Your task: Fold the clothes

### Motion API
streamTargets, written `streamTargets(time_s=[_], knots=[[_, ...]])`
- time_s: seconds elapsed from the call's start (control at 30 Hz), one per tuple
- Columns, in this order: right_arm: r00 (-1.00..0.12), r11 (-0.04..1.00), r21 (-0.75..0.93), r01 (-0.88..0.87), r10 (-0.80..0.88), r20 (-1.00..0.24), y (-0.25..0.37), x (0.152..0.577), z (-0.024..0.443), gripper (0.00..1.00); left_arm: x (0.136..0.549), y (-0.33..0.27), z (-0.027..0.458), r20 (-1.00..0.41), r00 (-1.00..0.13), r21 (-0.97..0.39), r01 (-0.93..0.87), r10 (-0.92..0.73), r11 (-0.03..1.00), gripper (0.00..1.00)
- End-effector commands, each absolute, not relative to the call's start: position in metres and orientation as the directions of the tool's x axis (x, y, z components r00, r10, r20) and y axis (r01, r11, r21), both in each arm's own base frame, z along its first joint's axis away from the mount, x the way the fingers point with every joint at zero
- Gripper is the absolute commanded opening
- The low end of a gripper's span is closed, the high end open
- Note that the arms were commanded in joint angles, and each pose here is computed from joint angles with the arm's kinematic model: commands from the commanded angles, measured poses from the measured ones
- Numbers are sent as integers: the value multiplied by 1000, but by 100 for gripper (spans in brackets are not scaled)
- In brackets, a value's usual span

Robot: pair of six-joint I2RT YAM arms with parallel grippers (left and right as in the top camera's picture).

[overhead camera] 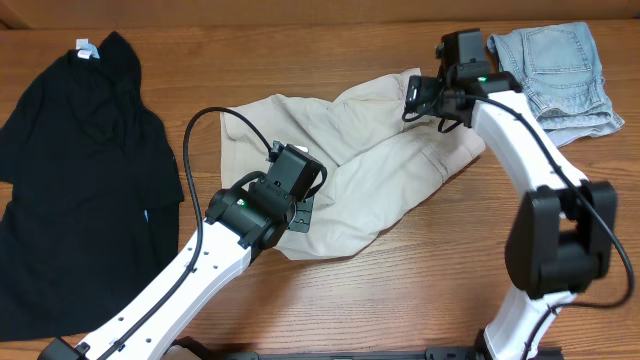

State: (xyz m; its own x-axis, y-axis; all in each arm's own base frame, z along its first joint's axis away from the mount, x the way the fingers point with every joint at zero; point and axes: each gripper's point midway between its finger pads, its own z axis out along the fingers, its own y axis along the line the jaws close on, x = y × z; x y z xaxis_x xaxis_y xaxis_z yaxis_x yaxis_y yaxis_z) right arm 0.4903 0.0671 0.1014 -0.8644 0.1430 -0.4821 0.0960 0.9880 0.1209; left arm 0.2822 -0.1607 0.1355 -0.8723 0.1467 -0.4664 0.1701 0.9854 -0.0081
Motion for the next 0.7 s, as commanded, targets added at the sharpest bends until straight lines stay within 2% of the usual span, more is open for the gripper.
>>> streamTargets(time_s=[0.0,0.13,0.23,0.27,0.37,0.5,0.57,0.67], knots=[[-890,996,-21,85,66,-451,49,492,68,87,281,-164,141,-484,-858,-12,204,172,979,4],[-907,994,-54,98,66,-416,42,491,46,87,281,-164,141,-483,-859,-12,204,173,979,4],[-918,993,-62,99,67,-391,41,488,34,78,281,-164,140,-480,-860,-10,203,174,979,4],[-925,993,-67,98,66,-375,40,486,28,69,281,-164,139,-479,-860,-10,203,174,979,4],[-936,992,-79,98,65,-345,38,480,20,54,281,-164,139,-479,-860,-9,203,174,979,4],[-947,988,-108,109,70,-314,33,473,15,15,282,-164,140,-480,-860,-7,202,174,979,4],[-941,984,-112,139,96,-323,30,473,20,5,284,-162,141,-488,-855,3,195,172,981,4],[-923,975,-86,204,162,-349,22,474,40,4,293,-160,147,-526,-828,37,205,193,978,4]])
